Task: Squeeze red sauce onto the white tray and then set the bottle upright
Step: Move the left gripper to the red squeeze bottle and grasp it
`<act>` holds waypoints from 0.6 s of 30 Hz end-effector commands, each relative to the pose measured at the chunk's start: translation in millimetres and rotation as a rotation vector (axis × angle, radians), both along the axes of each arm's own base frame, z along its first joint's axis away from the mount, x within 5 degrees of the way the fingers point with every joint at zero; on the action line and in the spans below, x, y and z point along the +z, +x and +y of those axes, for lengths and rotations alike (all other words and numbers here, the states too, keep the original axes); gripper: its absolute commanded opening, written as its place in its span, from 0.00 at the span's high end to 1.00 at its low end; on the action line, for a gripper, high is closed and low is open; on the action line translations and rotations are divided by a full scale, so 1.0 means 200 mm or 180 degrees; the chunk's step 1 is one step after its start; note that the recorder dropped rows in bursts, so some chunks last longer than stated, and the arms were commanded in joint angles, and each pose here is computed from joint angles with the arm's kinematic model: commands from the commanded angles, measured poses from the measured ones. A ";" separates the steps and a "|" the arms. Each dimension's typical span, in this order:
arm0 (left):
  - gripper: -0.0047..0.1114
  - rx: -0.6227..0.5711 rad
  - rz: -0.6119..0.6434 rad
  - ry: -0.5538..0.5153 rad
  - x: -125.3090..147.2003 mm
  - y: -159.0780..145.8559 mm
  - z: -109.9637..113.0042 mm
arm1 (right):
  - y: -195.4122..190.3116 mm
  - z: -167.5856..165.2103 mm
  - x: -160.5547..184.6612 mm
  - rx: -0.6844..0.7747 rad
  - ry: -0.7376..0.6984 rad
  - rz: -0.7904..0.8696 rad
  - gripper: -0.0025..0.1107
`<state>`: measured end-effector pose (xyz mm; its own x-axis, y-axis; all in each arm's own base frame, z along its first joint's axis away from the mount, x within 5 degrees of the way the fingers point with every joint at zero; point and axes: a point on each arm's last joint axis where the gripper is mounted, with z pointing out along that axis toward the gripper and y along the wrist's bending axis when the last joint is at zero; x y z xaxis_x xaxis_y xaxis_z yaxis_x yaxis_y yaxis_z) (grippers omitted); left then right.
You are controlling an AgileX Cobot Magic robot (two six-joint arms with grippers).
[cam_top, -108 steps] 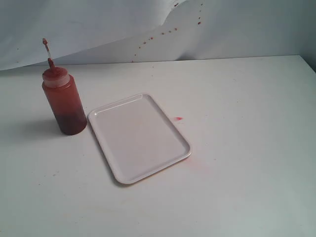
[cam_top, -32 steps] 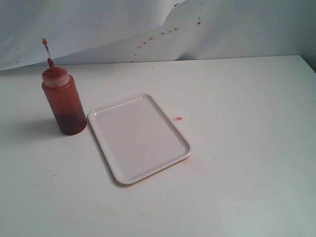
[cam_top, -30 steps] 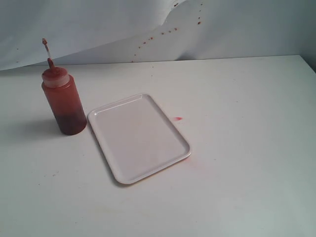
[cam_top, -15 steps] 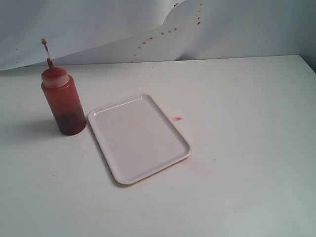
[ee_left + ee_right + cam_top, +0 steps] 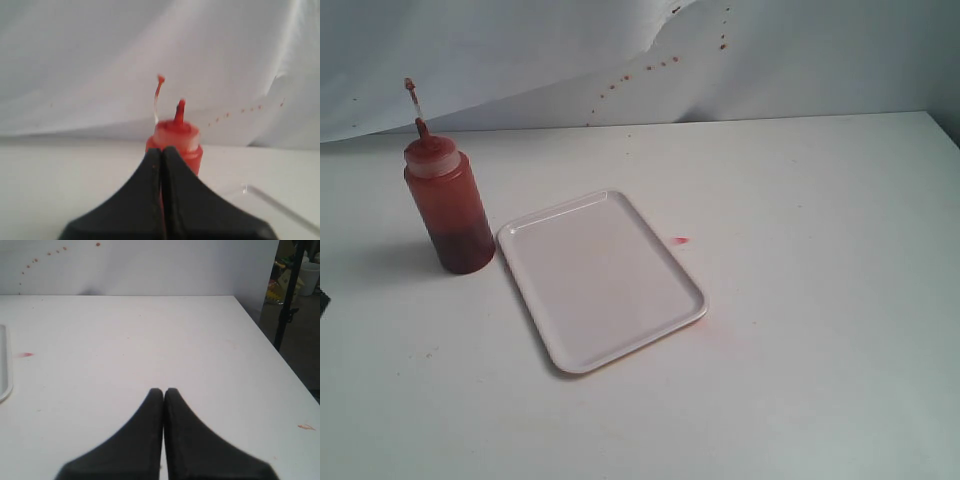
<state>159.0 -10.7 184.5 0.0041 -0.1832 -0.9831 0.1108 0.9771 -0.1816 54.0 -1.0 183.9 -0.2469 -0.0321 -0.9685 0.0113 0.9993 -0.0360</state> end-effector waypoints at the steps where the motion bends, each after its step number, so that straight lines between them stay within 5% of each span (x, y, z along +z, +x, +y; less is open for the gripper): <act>1: 0.96 0.0059 0.0426 0.0053 -0.12 0.09 0.01 | 0.00 0.00 0.00 0.0012 -0.0035 -0.0016 0.98; 18: 0.96 0.0034 0.0803 0.0065 -0.25 0.21 0.00 | 0.00 0.00 0.00 0.0012 -0.0035 -0.0016 0.98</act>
<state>199.5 -10.3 133.4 -0.2565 -0.1639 -0.9525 0.0538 0.9816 -0.1834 54.0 -1.0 183.9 -0.2469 -0.0321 -0.9685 0.0113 0.9993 -0.0360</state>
